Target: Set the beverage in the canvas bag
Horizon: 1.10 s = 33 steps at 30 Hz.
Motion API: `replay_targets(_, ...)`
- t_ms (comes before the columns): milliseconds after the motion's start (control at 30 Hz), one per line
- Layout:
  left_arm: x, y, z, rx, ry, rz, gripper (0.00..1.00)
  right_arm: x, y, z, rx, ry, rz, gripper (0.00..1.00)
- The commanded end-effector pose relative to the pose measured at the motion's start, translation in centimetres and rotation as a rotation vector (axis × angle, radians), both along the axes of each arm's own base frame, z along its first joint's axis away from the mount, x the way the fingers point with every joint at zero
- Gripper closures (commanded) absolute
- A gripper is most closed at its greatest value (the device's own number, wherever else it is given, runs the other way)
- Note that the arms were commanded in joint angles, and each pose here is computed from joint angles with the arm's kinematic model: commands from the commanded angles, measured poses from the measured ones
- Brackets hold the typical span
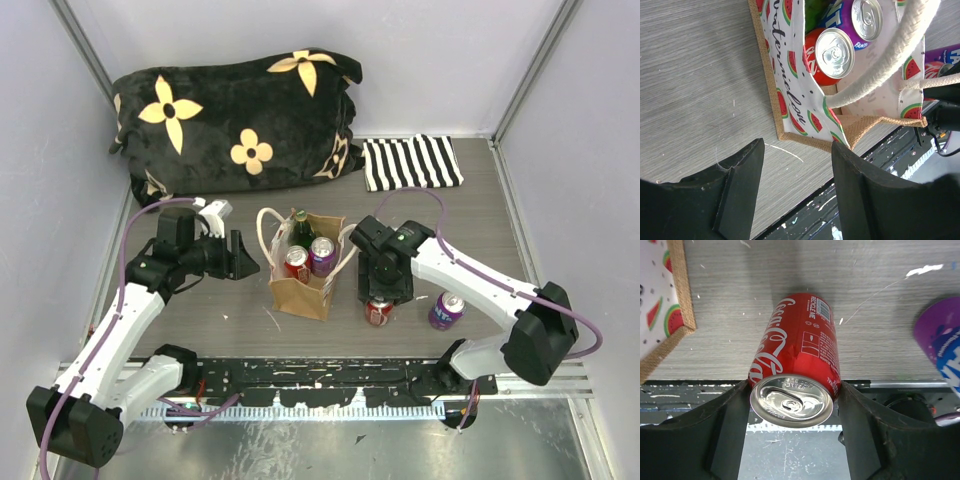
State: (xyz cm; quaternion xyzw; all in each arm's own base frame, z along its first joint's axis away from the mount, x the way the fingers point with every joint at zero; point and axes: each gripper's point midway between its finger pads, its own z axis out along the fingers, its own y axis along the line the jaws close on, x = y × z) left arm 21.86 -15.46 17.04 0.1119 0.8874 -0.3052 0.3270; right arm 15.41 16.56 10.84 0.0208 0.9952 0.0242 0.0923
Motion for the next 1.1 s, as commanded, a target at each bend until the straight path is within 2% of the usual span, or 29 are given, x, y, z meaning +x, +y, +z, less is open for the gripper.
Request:
replay_targets(0,0.4,-0.4,0.9,-0.028,-0.023,-0.010,0.37,3.8,0.2,4.6,-0.007,-0.156,-0.024,0.99)
replay_targets(300,0.4,-0.5,1.1,-0.033,-0.031,-0.009,0.37,10.0,-3.8,11.2,-0.085,-0.330,-0.090,0.99)
replay_targets(500,0.4,-0.4,1.2,-0.034,-0.038,-0.008,0.37,14.9,-6.1,15.8,-0.124,-0.433,-0.072,0.99)
replay_targets(700,0.2,-0.4,1.3,-0.039,-0.042,-0.007,0.37,20.0,-3.1,21.0,-0.048,-0.571,0.003,0.99)
replay_targets(833,0.0,-0.4,1.4,-0.043,-0.042,-0.008,0.37,22.6,0.6,24.2,0.095,-0.640,0.061,0.99)
replay_targets(933,-0.1,-0.5,1.5,-0.045,-0.043,-0.011,0.37,22.9,3.8,25.7,0.180,-0.667,0.128,0.99)
replay_targets(1067,-0.3,-0.5,1.5,-0.044,-0.043,-0.013,0.37,21.1,7.8,25.4,0.231,-0.654,0.218,0.99)
